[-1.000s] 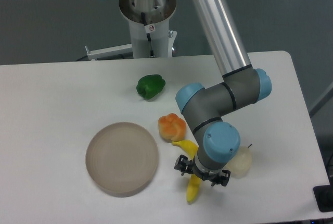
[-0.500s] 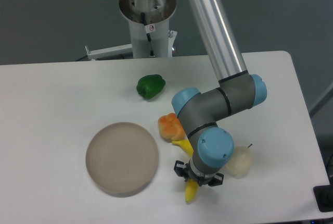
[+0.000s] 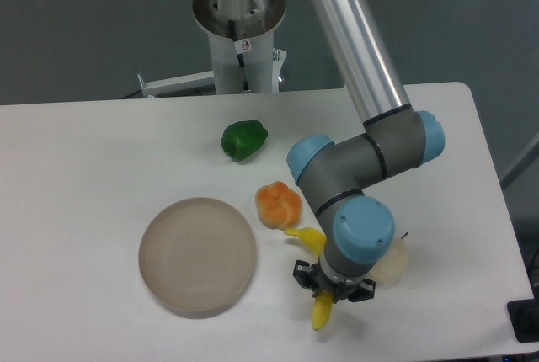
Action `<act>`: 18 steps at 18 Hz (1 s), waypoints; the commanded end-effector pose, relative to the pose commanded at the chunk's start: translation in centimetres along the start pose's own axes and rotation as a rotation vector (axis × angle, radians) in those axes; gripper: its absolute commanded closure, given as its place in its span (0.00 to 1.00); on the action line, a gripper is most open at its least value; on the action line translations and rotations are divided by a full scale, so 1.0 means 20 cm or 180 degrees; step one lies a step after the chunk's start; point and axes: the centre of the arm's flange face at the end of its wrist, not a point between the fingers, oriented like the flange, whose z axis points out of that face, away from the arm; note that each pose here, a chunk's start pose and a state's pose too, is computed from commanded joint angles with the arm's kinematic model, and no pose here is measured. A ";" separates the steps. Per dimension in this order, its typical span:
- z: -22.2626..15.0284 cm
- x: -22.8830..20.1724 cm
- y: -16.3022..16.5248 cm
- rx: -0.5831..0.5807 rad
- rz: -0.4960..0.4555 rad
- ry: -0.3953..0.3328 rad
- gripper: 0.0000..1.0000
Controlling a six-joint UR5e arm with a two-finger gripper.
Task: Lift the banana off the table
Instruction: 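Lift the grasped banana up and away from the table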
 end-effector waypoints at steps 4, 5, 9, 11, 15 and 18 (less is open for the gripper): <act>-0.22 -0.18 0.22 -0.0022 0.0267 0.0018 0.90; -0.27 -0.21 0.31 -0.0092 0.0446 0.0122 0.90; -0.37 -0.36 0.53 -0.0160 0.0657 0.0223 0.89; -0.37 -0.41 0.58 -0.0155 0.0800 0.0206 0.90; -0.39 -0.50 0.68 -0.0169 0.1184 0.0178 0.88; -0.40 -0.53 0.70 -0.0163 0.1469 0.0158 0.89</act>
